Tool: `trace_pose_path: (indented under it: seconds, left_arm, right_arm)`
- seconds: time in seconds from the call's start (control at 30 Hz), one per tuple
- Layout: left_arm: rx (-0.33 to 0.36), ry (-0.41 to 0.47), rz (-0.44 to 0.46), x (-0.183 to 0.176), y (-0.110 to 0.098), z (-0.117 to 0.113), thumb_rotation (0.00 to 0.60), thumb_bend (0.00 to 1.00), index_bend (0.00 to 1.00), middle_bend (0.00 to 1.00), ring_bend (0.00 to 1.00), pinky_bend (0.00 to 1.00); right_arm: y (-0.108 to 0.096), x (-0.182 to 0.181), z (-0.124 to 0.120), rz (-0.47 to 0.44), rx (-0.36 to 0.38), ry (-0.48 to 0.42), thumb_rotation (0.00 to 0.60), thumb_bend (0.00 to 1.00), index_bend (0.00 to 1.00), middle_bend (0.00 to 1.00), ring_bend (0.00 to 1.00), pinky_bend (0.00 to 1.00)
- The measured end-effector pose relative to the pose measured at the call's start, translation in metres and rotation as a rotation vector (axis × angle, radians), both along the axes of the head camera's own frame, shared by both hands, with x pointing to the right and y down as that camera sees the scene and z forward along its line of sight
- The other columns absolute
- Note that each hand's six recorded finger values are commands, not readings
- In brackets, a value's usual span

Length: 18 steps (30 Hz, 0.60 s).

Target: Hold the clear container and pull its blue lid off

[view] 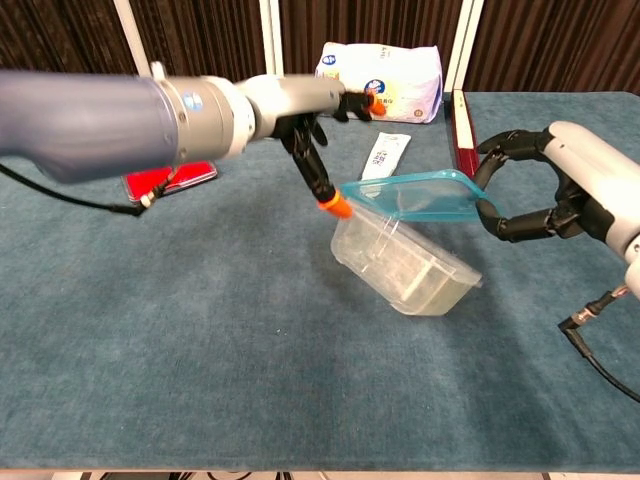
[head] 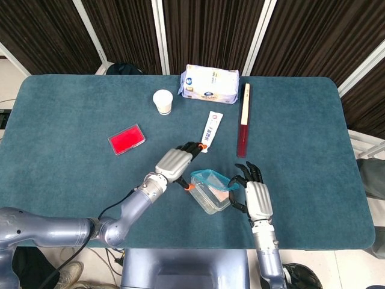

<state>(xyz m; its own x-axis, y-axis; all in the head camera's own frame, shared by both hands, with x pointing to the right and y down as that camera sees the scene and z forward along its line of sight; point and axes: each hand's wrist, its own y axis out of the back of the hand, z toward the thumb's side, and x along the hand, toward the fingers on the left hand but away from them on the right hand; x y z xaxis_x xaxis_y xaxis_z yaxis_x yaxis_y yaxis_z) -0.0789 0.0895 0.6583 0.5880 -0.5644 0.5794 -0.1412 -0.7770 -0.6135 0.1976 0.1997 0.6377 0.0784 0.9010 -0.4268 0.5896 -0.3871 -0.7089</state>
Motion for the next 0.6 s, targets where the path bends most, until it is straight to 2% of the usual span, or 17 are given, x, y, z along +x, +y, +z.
trace_pose_path:
  seconds: [0.27, 0.6]
  left_arm:
    - [0.037, 0.017, -0.013, -0.006, -0.013, -0.017, 0.600, 0.00, 0.02, 0.03, 0.00, 0.16]
    - [0.045, 0.025, -0.034, -0.013, -0.019, -0.023, 0.600, 0.00, 0.02, 0.03, 0.00, 0.16]
  right_arm:
    - [-0.013, -0.004, -0.005, 0.023, 0.033, -0.010, 0.600, 0.61, 0.66, 0.19, 0.00, 0.00]
    - [-0.034, -0.004, -0.013, 0.051, 0.075, -0.005, 0.600, 0.61, 0.66, 0.20, 0.00, 0.00]
